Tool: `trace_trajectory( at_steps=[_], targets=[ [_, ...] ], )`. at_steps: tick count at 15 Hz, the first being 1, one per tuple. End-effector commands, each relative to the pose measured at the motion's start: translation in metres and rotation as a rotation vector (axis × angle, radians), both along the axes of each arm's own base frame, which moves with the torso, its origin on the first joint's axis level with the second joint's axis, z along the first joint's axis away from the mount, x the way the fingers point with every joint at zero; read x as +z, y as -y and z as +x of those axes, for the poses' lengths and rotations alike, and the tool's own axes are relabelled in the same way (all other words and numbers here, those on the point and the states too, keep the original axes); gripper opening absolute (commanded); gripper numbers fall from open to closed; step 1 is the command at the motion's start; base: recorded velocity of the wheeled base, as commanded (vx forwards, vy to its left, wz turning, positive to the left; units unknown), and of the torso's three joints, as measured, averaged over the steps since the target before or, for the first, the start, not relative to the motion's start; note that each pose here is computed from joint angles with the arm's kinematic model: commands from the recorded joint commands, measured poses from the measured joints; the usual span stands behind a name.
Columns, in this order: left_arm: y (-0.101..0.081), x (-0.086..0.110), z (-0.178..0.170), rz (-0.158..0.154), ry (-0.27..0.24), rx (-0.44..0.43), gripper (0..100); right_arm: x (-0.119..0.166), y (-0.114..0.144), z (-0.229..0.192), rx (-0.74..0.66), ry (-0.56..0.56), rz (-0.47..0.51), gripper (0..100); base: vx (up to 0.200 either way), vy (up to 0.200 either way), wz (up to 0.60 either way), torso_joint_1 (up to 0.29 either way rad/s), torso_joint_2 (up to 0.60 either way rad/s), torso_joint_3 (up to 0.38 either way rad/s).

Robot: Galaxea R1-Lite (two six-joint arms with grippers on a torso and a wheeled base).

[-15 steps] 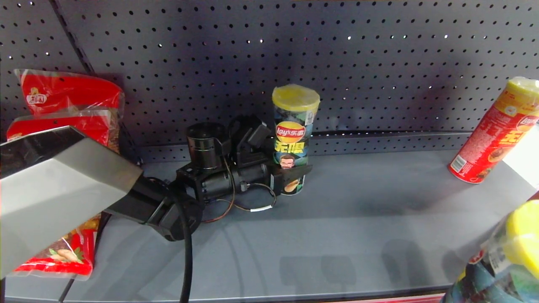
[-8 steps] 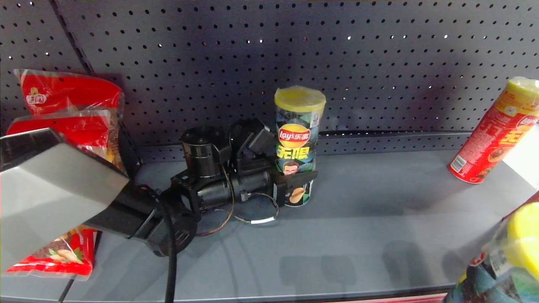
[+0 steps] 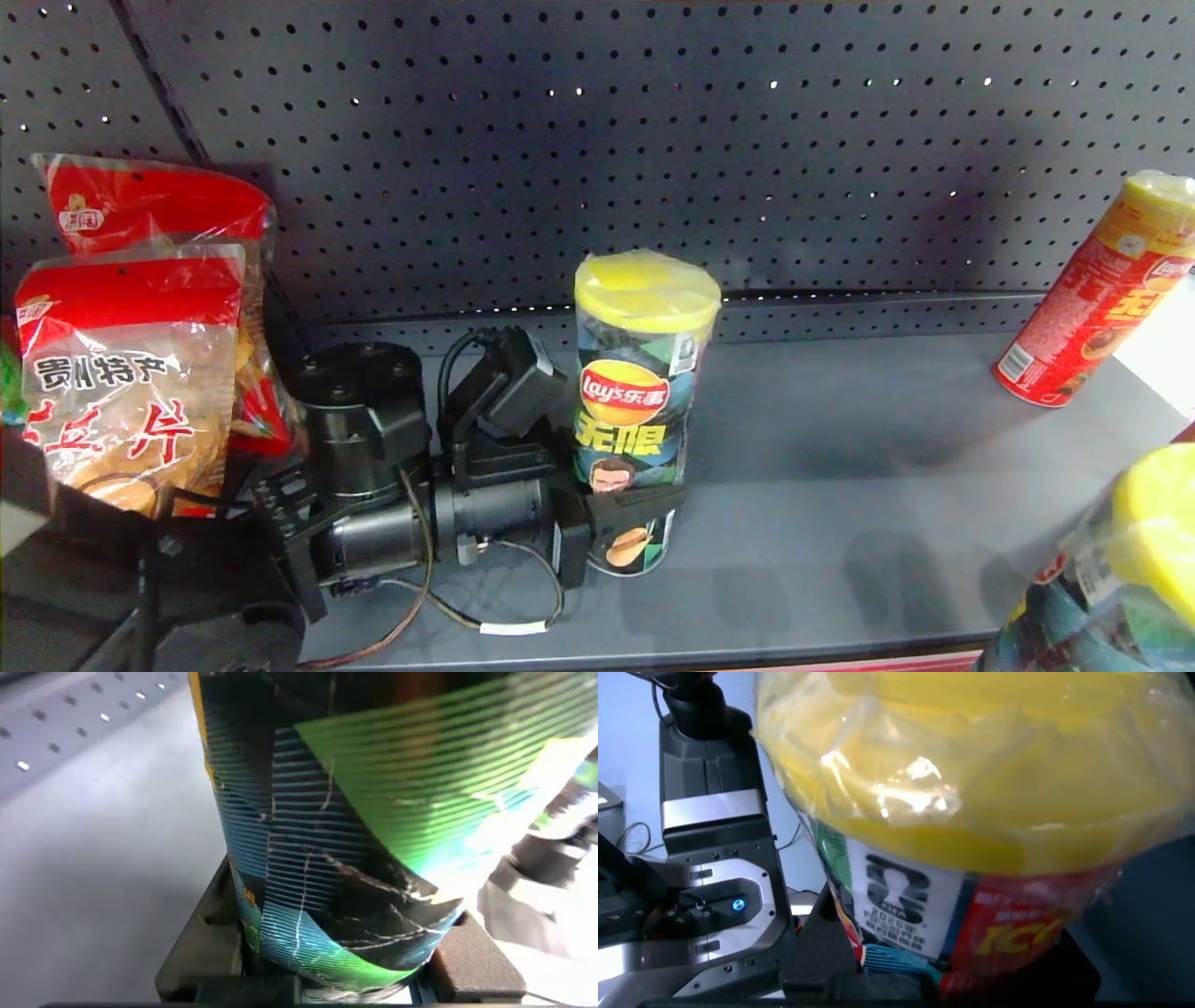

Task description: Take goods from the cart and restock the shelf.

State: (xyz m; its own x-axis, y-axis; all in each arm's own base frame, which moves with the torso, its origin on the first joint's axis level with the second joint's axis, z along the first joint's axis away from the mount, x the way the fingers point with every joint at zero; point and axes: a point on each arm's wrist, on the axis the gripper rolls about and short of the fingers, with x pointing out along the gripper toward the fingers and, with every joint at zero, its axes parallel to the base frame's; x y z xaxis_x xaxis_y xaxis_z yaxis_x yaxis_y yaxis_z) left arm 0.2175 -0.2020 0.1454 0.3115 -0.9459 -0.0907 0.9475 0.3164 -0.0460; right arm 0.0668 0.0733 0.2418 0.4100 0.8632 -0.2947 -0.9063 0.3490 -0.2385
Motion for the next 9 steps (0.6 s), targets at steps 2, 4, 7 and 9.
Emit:
trace_trajectory(
  at_steps=[2,4,7,9],
  targets=[
    [0.000,0.002,-0.021,0.002,-0.003,-0.051,0,-0.001,-0.003,0.003,0.001,-0.009,-0.009,0,0.000,0.000,0.00,0.000,0.00,0.000],
    [0.008,0.001,-0.027,0.003,-0.014,-0.084,0,0.001,-0.004,0.004,-0.001,-0.004,-0.005,0,0.000,0.000,0.00,0.000,0.00,0.000],
    [0.014,-0.005,-0.025,0.016,-0.027,-0.093,0,0.001,-0.004,0.004,0.001,-0.004,-0.005,0,0.000,0.000,0.00,0.000,0.00,0.000],
    [0.020,-0.009,-0.020,0.021,-0.033,-0.094,0,0.001,-0.005,0.005,0.001,-0.009,-0.009,0,0.000,0.000,0.00,0.000,0.00,0.000]
  ],
)
